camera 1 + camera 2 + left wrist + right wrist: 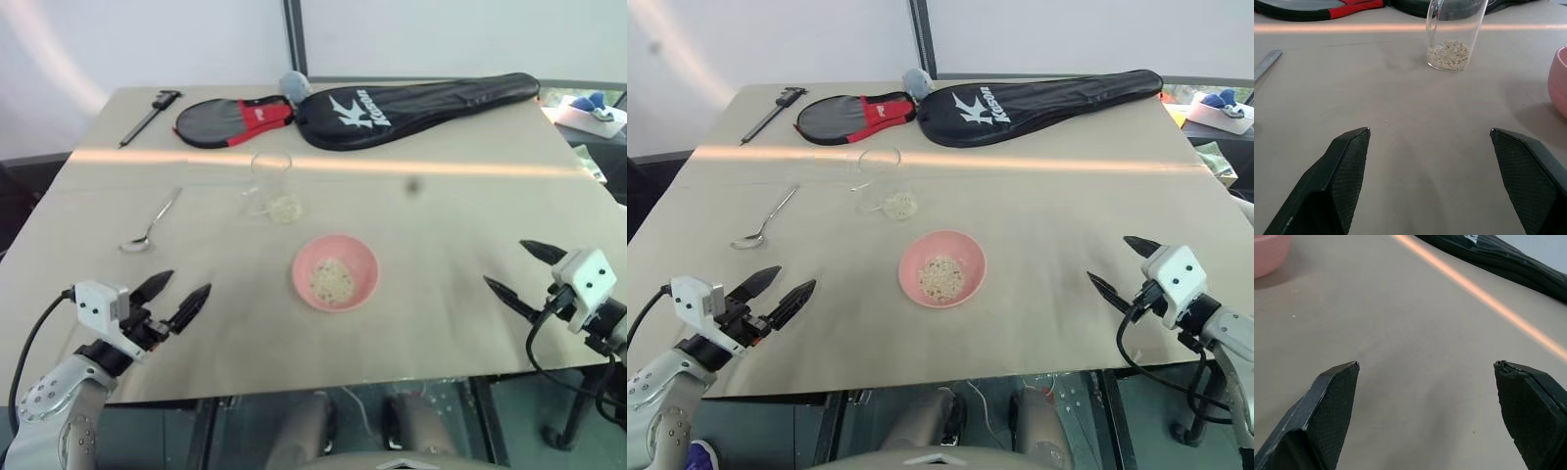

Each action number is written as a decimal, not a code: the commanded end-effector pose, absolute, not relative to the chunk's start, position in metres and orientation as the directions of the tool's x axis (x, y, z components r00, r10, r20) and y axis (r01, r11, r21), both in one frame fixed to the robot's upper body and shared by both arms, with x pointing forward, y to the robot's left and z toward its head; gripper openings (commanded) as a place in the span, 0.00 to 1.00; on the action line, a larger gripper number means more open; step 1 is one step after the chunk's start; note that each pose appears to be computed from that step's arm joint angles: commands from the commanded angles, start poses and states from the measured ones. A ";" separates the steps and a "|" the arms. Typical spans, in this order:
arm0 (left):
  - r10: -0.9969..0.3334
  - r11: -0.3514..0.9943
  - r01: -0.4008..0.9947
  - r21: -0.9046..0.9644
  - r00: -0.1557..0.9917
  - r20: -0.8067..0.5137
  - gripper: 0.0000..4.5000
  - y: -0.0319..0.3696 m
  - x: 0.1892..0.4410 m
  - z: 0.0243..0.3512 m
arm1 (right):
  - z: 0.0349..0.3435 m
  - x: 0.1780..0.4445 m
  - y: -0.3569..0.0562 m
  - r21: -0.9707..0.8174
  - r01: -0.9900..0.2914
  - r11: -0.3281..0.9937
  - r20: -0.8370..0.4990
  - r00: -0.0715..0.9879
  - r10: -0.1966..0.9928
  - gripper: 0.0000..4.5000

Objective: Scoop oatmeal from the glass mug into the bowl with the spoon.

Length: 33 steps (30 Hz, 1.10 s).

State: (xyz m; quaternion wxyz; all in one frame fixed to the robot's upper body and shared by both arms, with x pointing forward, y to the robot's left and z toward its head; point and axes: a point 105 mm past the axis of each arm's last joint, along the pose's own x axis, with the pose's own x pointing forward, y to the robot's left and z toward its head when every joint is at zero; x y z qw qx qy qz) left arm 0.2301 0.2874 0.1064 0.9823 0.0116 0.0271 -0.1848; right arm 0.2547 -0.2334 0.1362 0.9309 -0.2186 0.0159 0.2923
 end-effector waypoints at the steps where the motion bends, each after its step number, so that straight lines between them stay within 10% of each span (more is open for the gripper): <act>1: -0.357 0.933 0.357 0.040 0.934 -0.026 0.91 0.288 0.235 0.115 | 0.152 0.254 -0.234 -0.420 -0.543 0.727 -0.115 0.827 0.551 1.00; 15: -0.196 0.973 0.201 0.111 0.979 -0.059 0.91 0.299 0.274 0.130 | 0.211 0.249 -0.183 -0.421 -0.784 0.457 0.120 0.452 0.884 1.00; 28: -0.051 0.991 0.060 0.120 0.996 -0.074 0.91 0.340 0.311 0.180 | 0.250 0.231 -0.159 -0.431 -0.864 0.259 0.192 0.193 0.962 1.00; 33: 0.075 0.981 -0.012 0.191 0.942 -0.328 0.91 0.356 0.331 0.165 | 0.247 0.231 -0.159 -0.428 -0.866 0.259 0.179 0.200 0.963 1.00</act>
